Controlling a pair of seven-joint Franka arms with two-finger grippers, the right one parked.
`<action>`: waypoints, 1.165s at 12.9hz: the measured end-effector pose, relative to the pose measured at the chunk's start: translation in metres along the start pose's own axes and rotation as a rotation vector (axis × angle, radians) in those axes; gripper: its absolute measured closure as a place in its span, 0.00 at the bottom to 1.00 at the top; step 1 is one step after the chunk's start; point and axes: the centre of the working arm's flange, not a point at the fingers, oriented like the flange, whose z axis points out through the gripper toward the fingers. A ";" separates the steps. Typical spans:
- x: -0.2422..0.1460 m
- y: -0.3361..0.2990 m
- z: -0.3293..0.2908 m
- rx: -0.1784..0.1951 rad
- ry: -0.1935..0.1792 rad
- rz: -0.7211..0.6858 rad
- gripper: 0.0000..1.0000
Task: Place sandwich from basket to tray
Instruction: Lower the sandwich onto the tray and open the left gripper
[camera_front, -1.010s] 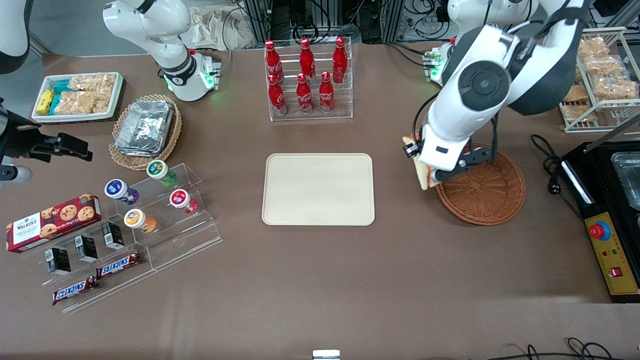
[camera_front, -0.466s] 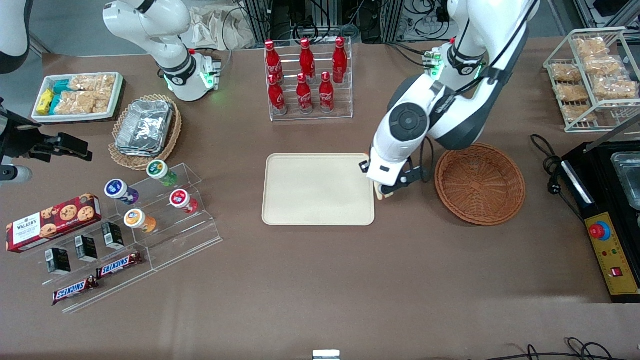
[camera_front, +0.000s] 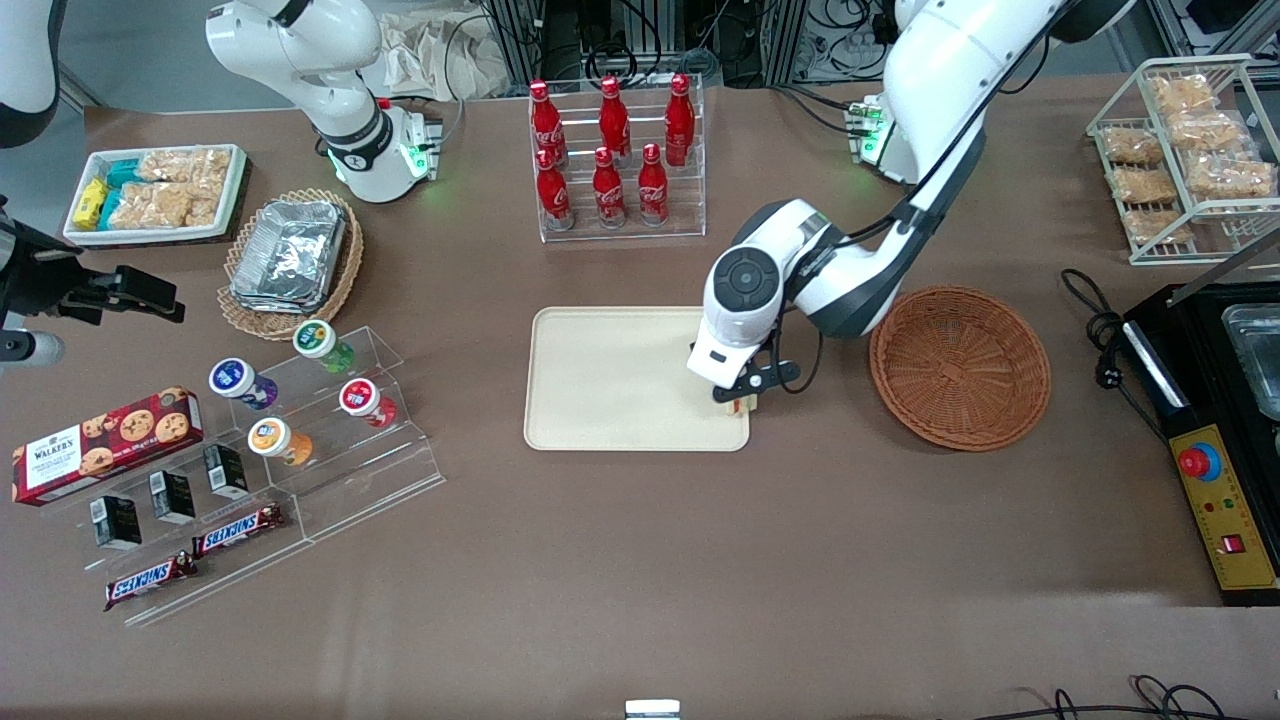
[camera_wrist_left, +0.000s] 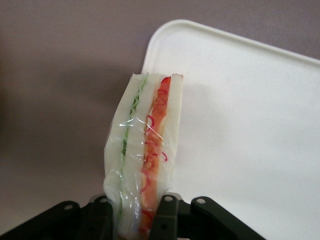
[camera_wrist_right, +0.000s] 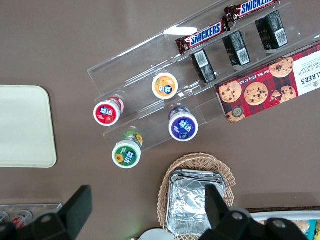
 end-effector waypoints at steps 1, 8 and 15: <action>0.000 0.003 0.011 0.002 0.006 0.016 0.76; -0.001 0.013 0.030 0.006 0.050 0.072 0.64; 0.006 0.012 0.019 0.015 0.060 0.061 0.00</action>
